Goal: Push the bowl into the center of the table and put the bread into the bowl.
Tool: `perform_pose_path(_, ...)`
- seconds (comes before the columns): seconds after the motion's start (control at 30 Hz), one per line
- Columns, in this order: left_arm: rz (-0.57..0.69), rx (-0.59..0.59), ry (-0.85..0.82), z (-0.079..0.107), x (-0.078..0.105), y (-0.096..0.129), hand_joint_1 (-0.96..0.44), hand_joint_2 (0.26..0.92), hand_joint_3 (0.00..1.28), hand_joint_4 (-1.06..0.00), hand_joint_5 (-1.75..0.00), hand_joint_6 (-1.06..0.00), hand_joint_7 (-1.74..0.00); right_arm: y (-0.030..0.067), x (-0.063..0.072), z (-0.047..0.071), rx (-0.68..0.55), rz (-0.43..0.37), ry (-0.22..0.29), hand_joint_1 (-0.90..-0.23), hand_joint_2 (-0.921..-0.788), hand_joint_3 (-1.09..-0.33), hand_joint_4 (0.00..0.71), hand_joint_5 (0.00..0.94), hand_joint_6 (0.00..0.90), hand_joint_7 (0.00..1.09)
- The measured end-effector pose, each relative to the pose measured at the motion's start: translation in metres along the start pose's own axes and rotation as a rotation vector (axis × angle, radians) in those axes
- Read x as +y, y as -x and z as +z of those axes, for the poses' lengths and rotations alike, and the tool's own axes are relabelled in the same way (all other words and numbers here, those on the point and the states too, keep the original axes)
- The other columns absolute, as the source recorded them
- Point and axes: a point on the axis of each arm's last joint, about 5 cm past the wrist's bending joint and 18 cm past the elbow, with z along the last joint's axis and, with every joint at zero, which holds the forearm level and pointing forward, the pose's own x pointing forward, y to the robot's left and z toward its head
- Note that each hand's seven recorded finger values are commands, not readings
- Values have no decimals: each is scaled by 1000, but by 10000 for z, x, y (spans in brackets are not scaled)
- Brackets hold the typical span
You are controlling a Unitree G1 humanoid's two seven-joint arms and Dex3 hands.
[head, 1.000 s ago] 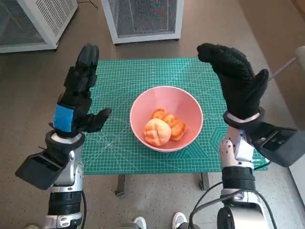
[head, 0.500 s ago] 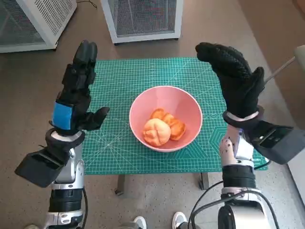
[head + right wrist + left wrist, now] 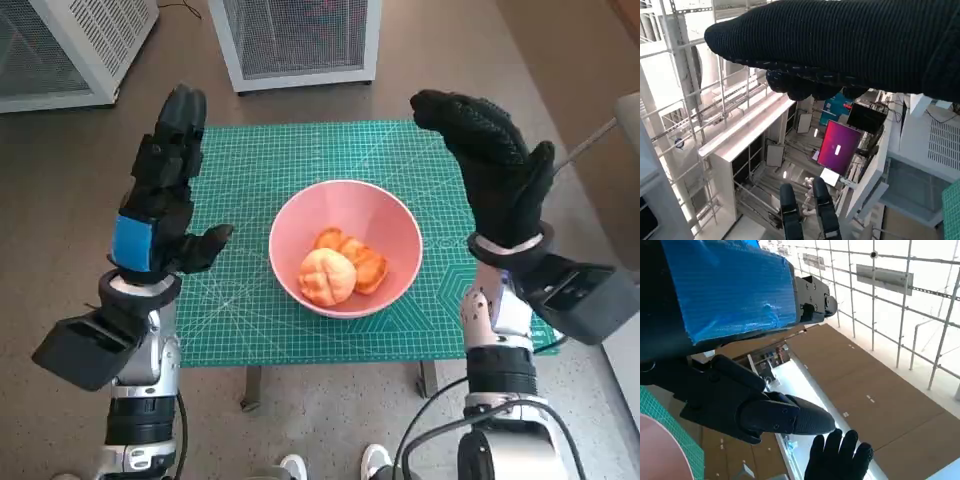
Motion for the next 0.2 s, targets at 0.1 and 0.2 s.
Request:
perform_pose_path(0.1,-5,4,14,-4,-3,10,-373,920,59,-93,-3,-190,-48,0,0,0,0,0,0,-571,-921,-600,370,0,41,719)
perform_pose_path(0.2,-10,6,34,-9,-8,21,-291,921,48,-92,-2,-188,-42,0,1,1,-1,1,1,-569,-921,-607,369,0,39,721)
